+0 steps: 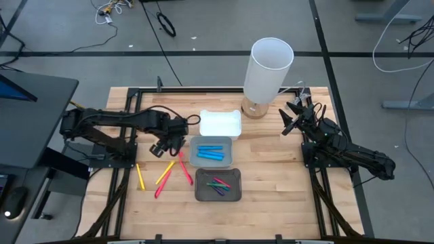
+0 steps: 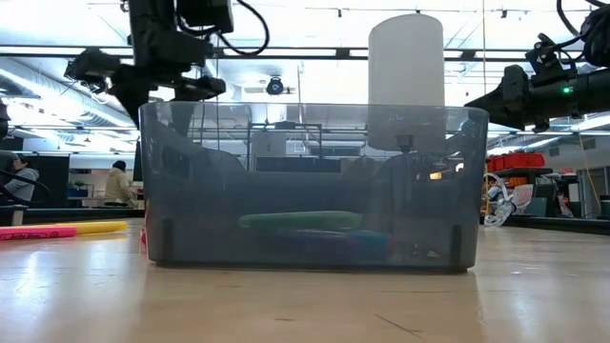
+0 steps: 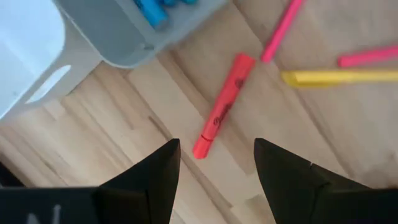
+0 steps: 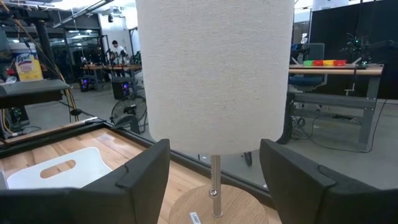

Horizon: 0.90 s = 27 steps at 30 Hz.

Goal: Pick & Place Markers
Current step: Put the pink highlighter pen into the gray bin

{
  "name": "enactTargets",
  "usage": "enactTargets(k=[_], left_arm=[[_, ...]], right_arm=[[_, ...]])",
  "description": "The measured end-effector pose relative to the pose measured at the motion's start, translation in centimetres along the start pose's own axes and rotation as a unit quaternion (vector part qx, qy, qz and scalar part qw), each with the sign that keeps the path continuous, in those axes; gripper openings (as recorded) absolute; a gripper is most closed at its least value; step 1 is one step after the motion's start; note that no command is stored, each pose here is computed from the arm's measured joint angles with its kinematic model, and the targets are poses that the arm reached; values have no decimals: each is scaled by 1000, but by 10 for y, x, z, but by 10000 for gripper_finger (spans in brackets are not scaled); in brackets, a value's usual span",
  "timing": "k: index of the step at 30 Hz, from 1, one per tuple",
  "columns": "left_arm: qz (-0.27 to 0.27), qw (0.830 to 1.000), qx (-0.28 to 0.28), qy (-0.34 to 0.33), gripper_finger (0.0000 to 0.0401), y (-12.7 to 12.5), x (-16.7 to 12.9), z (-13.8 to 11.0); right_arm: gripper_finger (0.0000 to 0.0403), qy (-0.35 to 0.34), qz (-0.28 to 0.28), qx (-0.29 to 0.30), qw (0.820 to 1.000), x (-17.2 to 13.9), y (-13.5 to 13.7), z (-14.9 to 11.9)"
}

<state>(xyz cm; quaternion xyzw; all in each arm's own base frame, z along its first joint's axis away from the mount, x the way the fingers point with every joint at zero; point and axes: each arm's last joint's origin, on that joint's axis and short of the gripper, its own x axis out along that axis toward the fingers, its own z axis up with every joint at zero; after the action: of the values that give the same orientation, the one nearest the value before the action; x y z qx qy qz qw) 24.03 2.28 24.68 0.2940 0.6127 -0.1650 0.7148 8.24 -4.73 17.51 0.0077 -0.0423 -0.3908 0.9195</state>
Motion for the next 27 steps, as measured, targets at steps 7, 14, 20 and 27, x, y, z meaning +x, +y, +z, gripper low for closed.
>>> enactTargets(k=[7,14,20,27], left_arm=[[-1,998,59,1,211,-10,2,-10],[3,998,63,-2,213,-14,-3,-15],[3,998,64,-2,239,-14,-3,-15],[3,996,85,-2,268,-14,-3,-15]], right_arm=[[251,0,0,0,1000,0,0,0],[251,0,0,0,1000,0,0,0],[251,0,0,0,1000,0,0,0],[251,0,0,0,1000,0,0,0]])
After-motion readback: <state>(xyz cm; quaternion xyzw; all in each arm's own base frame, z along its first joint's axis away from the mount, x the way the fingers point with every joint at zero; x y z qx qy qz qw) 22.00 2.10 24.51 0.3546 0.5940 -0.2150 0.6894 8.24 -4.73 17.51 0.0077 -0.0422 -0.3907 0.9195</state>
